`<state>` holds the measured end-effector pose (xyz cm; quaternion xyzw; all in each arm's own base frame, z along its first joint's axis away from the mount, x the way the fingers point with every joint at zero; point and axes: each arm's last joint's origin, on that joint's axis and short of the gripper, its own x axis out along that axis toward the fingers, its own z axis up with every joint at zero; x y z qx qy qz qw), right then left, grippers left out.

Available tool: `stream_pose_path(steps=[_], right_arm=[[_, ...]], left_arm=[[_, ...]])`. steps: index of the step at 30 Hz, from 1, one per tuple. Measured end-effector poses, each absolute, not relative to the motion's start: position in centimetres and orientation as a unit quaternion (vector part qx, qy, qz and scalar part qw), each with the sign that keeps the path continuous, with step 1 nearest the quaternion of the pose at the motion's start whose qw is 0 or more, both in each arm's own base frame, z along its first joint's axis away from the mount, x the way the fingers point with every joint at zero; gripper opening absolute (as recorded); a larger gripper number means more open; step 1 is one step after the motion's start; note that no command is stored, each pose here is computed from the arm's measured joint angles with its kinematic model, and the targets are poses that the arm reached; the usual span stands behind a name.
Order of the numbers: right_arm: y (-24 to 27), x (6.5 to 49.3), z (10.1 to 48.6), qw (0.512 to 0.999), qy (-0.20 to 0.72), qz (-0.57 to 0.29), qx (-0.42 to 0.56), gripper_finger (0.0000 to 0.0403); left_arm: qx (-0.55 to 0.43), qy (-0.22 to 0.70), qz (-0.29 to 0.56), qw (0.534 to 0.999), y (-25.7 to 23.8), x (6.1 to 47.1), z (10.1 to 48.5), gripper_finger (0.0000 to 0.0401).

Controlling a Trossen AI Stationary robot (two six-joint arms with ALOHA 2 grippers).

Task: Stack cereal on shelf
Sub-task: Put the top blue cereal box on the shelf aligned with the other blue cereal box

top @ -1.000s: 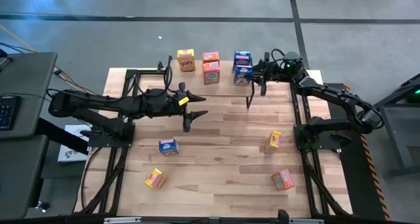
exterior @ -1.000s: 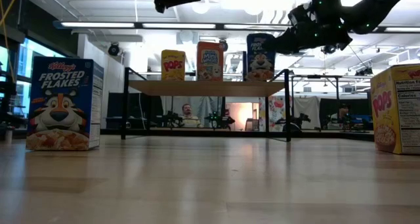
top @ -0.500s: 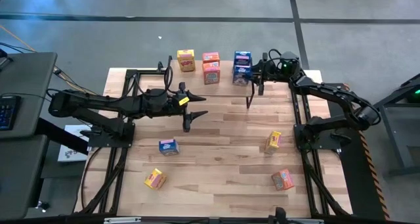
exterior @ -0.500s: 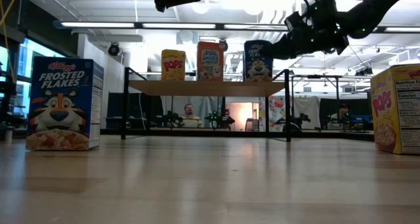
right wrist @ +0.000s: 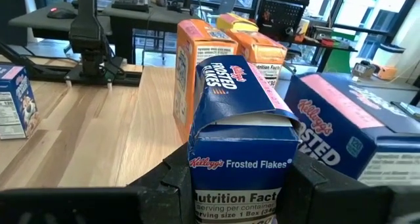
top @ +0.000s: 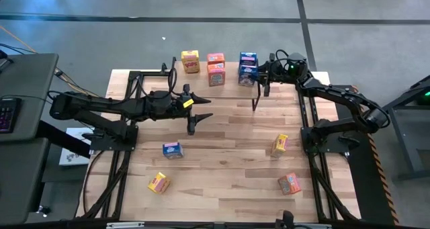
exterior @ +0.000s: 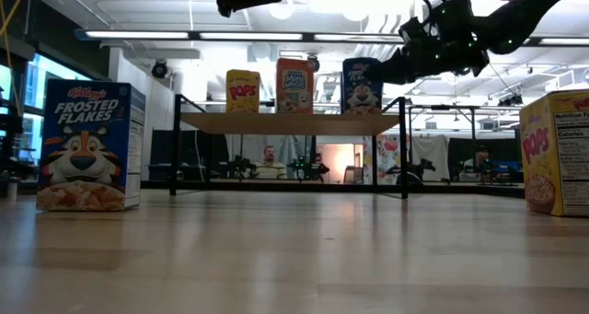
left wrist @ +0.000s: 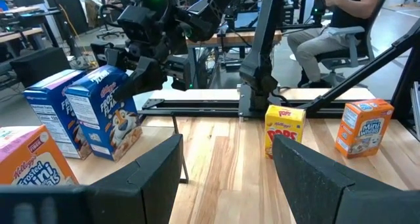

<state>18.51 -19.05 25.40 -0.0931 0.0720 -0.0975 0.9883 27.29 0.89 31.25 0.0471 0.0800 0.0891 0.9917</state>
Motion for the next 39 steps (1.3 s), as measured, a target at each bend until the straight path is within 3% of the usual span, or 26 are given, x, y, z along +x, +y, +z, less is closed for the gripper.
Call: stream_pose_path(steps=[35, 39], right_arm=[[-19.49, 18.88, 24.83, 0.989, 0.071, -0.101, -0.075, 0.0136], [-19.68, 19.07, 24.75, 0.991, 0.062, -0.099, -0.066, 0.0152]], left_arm=[[0.047, 0.08, 0.089, 0.992, 0.88, 27.29, 31.25, 0.0225], [0.047, 0.08, 0.089, 0.992, 0.88, 27.29, 31.25, 0.0225]])
